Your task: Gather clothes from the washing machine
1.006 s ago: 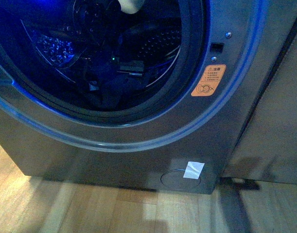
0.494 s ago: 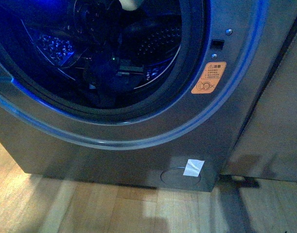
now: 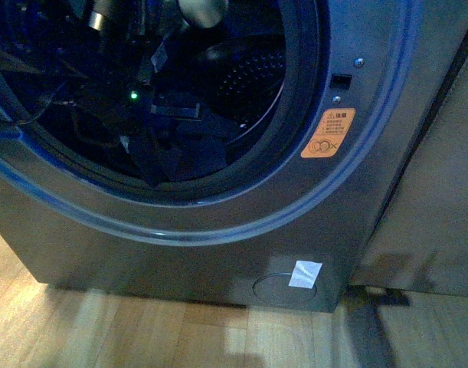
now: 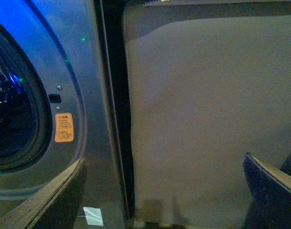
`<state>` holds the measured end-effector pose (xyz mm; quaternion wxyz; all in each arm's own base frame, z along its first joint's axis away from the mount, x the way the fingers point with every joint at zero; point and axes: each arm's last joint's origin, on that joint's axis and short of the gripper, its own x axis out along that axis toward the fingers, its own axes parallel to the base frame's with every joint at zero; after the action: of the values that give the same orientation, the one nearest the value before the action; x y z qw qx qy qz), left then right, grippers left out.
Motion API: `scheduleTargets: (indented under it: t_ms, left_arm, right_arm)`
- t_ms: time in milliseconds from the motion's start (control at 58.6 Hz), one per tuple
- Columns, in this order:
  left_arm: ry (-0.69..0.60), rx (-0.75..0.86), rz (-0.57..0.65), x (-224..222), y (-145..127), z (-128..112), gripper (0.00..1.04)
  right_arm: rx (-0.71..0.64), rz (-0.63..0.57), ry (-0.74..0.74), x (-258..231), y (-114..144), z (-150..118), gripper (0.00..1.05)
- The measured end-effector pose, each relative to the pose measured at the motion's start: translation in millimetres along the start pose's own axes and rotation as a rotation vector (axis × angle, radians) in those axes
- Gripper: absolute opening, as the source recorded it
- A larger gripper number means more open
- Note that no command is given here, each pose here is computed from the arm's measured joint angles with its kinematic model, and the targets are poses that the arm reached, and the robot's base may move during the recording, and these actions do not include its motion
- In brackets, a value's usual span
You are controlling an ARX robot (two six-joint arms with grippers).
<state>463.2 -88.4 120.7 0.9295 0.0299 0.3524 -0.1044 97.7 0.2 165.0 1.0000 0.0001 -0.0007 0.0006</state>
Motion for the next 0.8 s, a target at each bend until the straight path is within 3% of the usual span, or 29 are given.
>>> scheduleTargets:
  t_ms: [409,801]
  left_arm:
    - [-0.14,0.038,-0.173,-124,1,-22,0.13]
    - [-0.337,0.063,-0.267,-233,9,-20,0.13]
  right_arm:
    - [0.0,0.0,0.0,0,0,0,0.97]
    - [0.0,0.0,0.0,0,0,0,0.97]
